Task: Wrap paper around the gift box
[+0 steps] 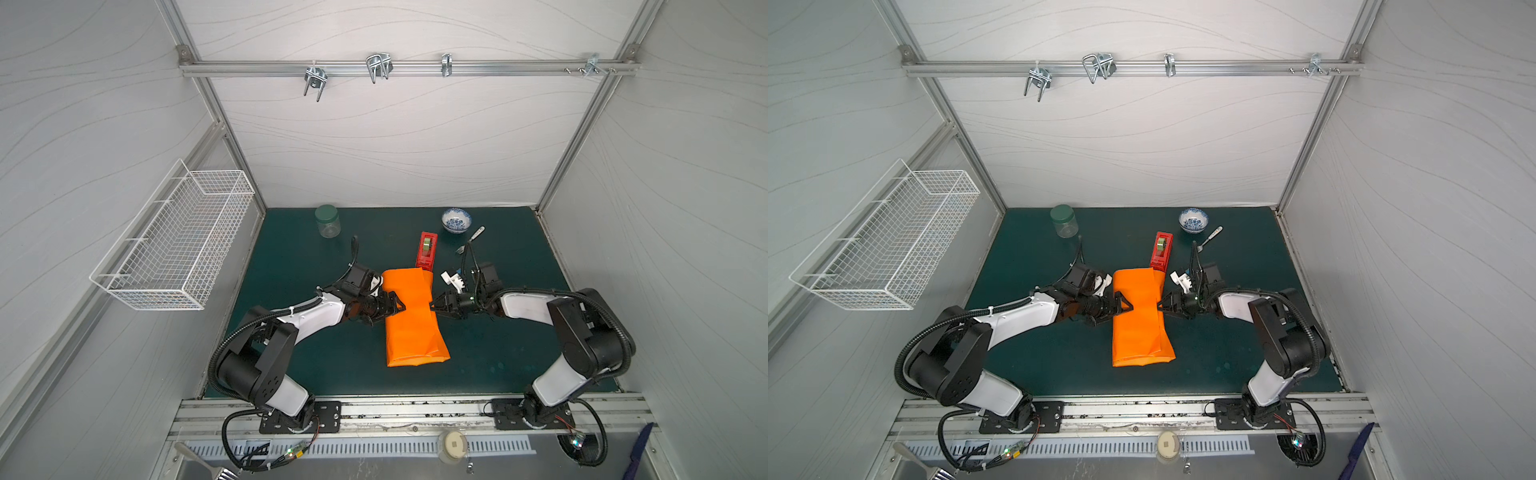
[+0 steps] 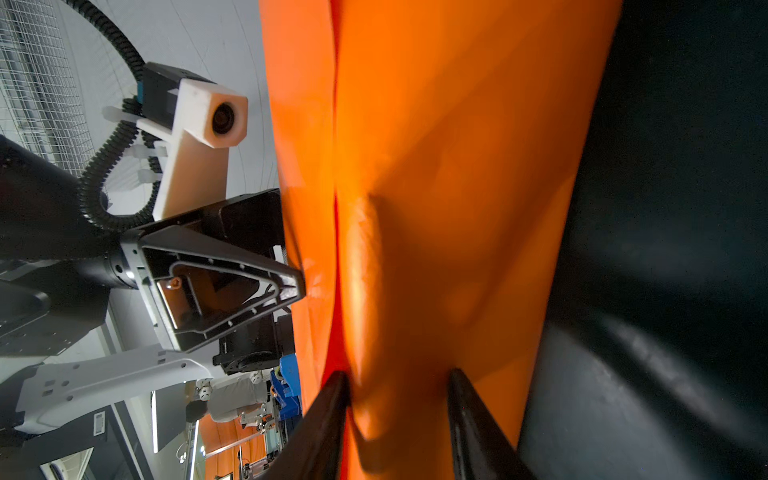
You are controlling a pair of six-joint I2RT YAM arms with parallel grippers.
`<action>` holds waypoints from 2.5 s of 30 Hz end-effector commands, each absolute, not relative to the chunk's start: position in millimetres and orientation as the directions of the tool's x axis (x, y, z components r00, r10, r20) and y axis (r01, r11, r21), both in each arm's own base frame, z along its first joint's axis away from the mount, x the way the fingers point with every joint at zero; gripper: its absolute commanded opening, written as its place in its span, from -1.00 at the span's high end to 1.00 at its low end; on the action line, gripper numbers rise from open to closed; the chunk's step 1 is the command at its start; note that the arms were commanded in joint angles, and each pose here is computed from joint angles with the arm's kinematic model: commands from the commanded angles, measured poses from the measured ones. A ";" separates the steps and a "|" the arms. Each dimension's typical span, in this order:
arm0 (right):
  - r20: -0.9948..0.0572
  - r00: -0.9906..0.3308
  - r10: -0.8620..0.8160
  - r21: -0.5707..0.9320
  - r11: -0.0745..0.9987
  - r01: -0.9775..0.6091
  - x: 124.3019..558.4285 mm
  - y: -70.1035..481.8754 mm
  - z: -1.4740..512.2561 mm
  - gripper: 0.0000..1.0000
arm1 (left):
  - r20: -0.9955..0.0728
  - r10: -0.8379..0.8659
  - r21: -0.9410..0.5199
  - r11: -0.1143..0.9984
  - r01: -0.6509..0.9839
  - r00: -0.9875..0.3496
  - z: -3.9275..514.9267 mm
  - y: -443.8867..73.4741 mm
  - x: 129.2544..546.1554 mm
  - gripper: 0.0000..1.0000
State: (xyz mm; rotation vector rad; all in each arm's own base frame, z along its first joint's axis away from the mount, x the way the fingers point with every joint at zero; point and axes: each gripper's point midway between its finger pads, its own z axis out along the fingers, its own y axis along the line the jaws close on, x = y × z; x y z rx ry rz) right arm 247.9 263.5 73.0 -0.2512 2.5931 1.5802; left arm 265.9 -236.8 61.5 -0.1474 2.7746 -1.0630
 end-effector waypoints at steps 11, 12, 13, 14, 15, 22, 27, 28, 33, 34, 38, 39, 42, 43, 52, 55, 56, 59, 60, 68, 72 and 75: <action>-0.103 -0.993 -0.063 0.851 0.511 -0.121 236.5 268.4 46.2 0.15 | -0.063 -0.150 -0.663 0.745 -0.071 -0.987 51.5 -235.0 255.2 -0.67; -0.105 -0.992 -0.063 0.851 0.510 -0.123 236.7 269.3 46.7 0.15 | -0.058 -0.150 -0.663 0.745 -0.074 -0.987 50.4 -235.0 254.6 -0.67; -0.104 -0.993 -0.064 0.851 0.511 -0.122 236.8 270.2 46.7 0.15 | -0.057 -0.149 -0.663 0.745 -0.074 -0.987 49.2 -235.4 254.3 -0.67; -0.104 -0.992 -0.067 0.853 0.508 -0.123 236.4 271.6 47.4 0.14 | -0.056 -0.147 -0.661 0.746 -0.074 -0.987 48.3 -235.7 253.9 -0.67; -0.104 -0.992 -0.066 0.853 0.508 -0.123 236.8 272.1 47.4 0.15 | -0.055 -0.148 -0.661 0.747 -0.075 -0.987 47.9 -235.9 254.0 -0.67; -0.110 -0.992 -0.070 0.851 0.509 -0.130 238.3 271.8 51.1 0.10 | -0.059 -0.145 -0.635 0.769 -0.075 -0.988 42.5 -231.3 253.0 -0.66; -0.134 -0.989 -0.055 0.852 0.504 -0.144 247.1 265.5 64.3 0.03 | -0.055 -0.145 -0.595 0.799 -0.085 -0.988 30.3 -223.2 248.4 -0.65; -0.139 -0.989 -0.052 0.853 0.500 -0.146 249.2 264.6 67.8 0.02 | -0.057 -0.145 -0.588 0.804 -0.084 -0.988 28.3 -221.8 248.1 -0.65; -0.165 -0.986 -0.034 0.866 0.473 -0.161 259.1 259.5 87.6 -0.04 | -0.053 -0.148 -0.552 0.829 -0.094 -0.988 17.9 -213.4 243.6 -0.64; -0.174 -0.984 -0.028 0.867 0.470 -0.167 261.3 257.5 92.3 -0.06 | -0.056 -0.149 -0.545 0.833 -0.094 -0.987 16.9 -212.0 243.0 -0.64; -0.200 -0.980 -0.015 0.867 0.464 -0.184 264.6 251.7 106.3 -0.11 | -0.057 -0.149 -0.534 0.840 -0.096 -0.987 13.7 -209.0 241.4 -0.63; -0.208 -0.978 -0.014 0.865 0.464 -0.190 264.9 251.1 108.6 -0.13 | -0.056 -0.149 -0.531 0.842 -0.097 -0.987 13.0 -208.4 240.6 -0.63; -0.240 -0.970 -0.023 0.844 0.488 -0.220 265.0 252.1 112.1 -0.22 | -0.059 -0.148 -0.533 0.841 -0.094 -0.987 14.2 -208.9 241.5 -0.62; -0.252 -0.967 -0.034 0.829 0.507 -0.234 264.3 253.9 111.4 -0.29 | -0.060 -0.149 -0.533 0.841 -0.095 -0.987 14.7 -209.0 241.8 -0.62; -0.352 -0.915 -0.197 0.616 0.687 -0.385 256.3 271.1 96.1 -0.37 | -0.068 -0.146 -0.534 0.841 -0.088 -0.987 19.1 -209.6 243.8 -0.61; -0.369 -0.897 -0.243 0.555 0.716 -0.423 252.4 275.9 92.7 -0.29 | -0.069 -0.148 -0.536 0.840 -0.088 -0.987 19.7 -209.9 244.6 -0.60; -0.370 -0.894 -0.254 0.544 0.721 -0.430 251.5 277.3 91.4 -0.28 | -0.070 -0.149 -0.535 0.840 -0.089 -0.986 19.4 -209.6 244.5 -0.60; -0.364 -0.889 -0.277 0.512 0.738 -0.440 248.9 278.3 85.6 -0.21 | -0.069 -0.147 -0.537 0.839 -0.087 -0.987 20.2 -210.8 245.3 -0.60; -0.359 -0.889 -0.284 0.505 0.742 -0.441 248.1 278.5 82.9 -0.20 | -0.069 -0.146 -0.539 0.838 -0.087 -0.987 20.6 -211.2 245.4 -0.60; -0.333 -0.893 -0.303 0.476 0.763 -0.437 245.3 274.1 70.1 -0.13 | -0.072 -0.144 -0.539 0.838 -0.083 -0.987 22.7 -211.7 246.8 -0.59; -0.318 -0.897 -0.306 0.487 0.759 -0.432 243.3 275.1 66.0 -0.03 | -0.073 -0.144 -0.540 0.837 -0.083 -0.987 24.1 -212.2 247.4 -0.59; -0.293 -0.908 -0.298 0.500 0.762 -0.411 240.3 271.5 58.9 0.08 | -0.084 -0.143 -0.547 0.834 -0.075 -0.986 28.9 -213.6 249.8 -0.59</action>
